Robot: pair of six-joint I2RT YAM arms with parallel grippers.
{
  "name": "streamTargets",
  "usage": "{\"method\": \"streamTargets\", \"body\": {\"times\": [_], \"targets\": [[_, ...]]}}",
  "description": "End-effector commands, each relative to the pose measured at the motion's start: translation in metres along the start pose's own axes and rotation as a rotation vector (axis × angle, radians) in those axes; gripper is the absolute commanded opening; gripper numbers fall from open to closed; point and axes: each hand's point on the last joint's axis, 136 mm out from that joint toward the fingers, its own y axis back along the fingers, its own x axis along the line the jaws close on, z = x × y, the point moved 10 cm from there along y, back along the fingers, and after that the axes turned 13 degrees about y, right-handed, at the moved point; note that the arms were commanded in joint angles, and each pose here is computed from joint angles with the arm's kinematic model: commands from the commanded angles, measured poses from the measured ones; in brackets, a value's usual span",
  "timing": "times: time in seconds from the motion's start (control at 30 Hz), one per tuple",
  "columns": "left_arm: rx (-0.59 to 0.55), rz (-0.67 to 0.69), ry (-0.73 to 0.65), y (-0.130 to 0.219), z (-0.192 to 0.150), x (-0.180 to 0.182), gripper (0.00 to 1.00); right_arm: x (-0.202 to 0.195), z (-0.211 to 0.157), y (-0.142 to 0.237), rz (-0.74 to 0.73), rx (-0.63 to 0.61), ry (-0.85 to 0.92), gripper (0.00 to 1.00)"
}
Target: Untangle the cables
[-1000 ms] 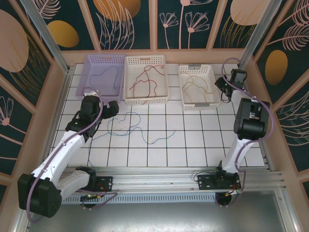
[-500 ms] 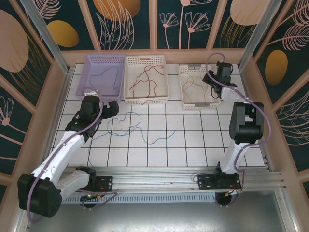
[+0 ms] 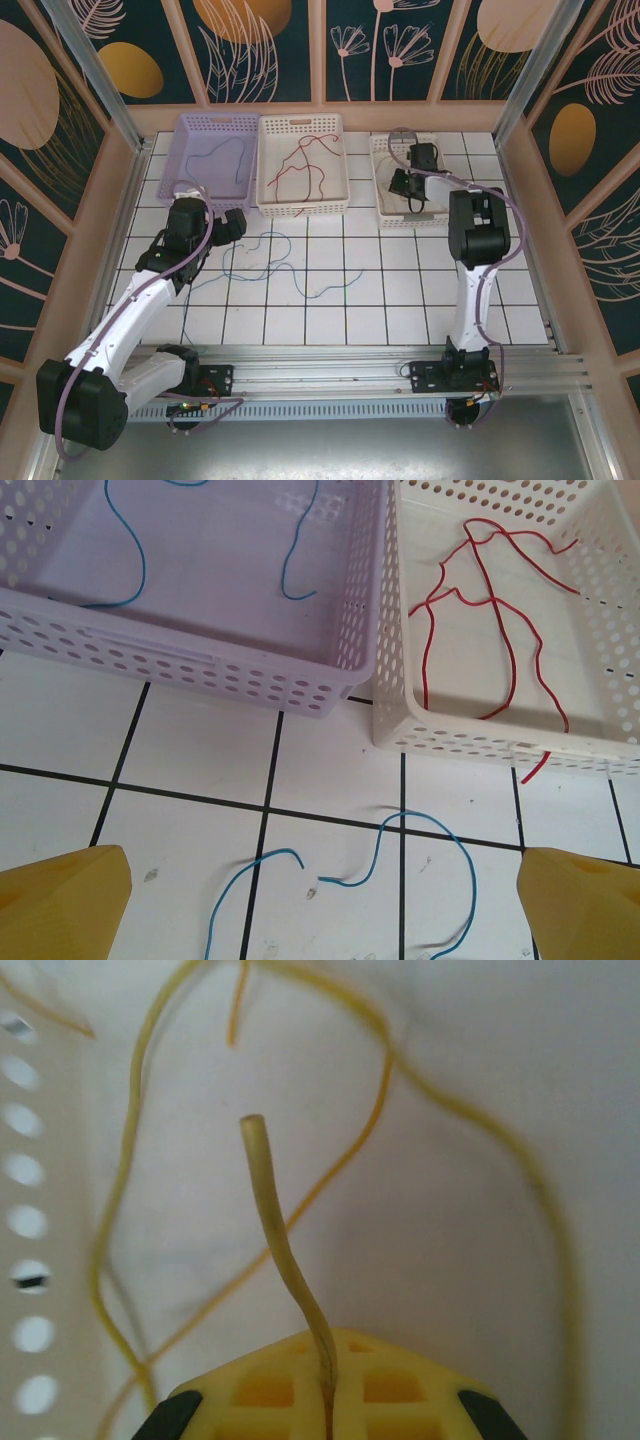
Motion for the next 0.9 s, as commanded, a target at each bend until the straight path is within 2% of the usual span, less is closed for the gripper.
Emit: {"method": "streamTargets", "body": {"times": [0.0, 0.17, 0.4, 0.43, 0.53, 0.7, 0.87], "targets": [[-0.011, -0.014, -0.019, 0.000, 0.002, -0.003, 0.98, 0.006, 0.003, -0.005, -0.009, 0.057, 0.035, 0.00], [-0.008, -0.014, -0.020, -0.001, 0.001, -0.002, 0.99, 0.008, 0.003, -0.010, -0.018, 0.093, 0.043, 0.00], [-0.001, -0.017, -0.023, -0.001, 0.001, -0.003, 0.99, 0.014, 0.030, 0.012, -0.020, 0.092, 0.038, 0.00], [0.002, -0.019, -0.023, -0.001, 0.000, -0.003, 0.99, 0.015, 0.034, 0.017, -0.020, 0.083, 0.036, 0.02], [0.003, -0.021, -0.025, -0.001, 0.001, -0.004, 0.98, 0.018, 0.045, 0.034, -0.026, 0.055, 0.035, 0.21], [0.008, -0.026, -0.026, -0.001, 0.000, -0.004, 0.98, 0.021, 0.058, 0.056, -0.059, 0.029, 0.048, 0.41], [0.011, -0.029, -0.027, -0.001, 0.000, -0.004, 0.99, 0.023, 0.062, 0.074, -0.076, 0.002, 0.054, 0.48]]}}
